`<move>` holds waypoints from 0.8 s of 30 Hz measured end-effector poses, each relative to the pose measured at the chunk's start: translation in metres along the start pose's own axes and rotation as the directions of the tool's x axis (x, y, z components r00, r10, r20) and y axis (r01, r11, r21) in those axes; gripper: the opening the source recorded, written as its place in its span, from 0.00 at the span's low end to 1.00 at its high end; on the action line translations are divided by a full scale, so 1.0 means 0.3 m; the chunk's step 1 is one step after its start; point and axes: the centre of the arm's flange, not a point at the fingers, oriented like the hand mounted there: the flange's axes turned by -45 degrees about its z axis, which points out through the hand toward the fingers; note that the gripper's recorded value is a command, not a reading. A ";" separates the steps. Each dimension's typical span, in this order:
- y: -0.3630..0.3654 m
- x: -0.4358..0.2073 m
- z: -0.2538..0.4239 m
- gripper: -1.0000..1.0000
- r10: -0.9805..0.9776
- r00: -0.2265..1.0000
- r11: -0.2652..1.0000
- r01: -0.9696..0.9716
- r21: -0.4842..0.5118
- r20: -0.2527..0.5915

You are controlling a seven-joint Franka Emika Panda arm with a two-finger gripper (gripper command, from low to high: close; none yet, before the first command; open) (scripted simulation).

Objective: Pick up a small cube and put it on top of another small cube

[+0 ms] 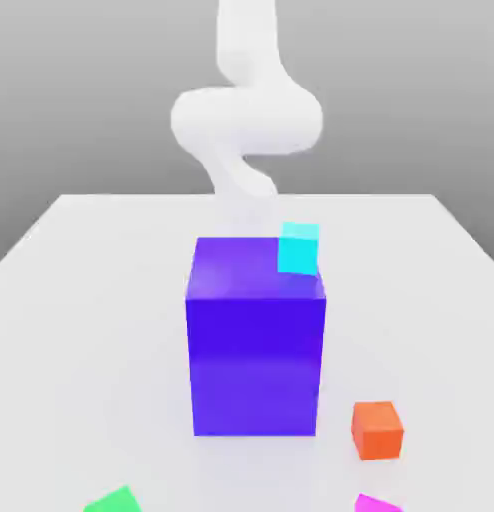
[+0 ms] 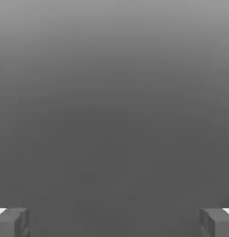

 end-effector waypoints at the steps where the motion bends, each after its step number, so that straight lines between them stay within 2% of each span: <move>1: -0.005 0.006 0.062 0.50 -0.032 0.999 0.999 0.031 0.022 0.026; 12: -0.134 -0.064 0.700 0.50 -0.376 0.899 0.914 0.320 0.250 0.224; 24: -0.331 -0.397 1.297 0.50 -0.722 0.616 0.682 0.556 0.475 0.315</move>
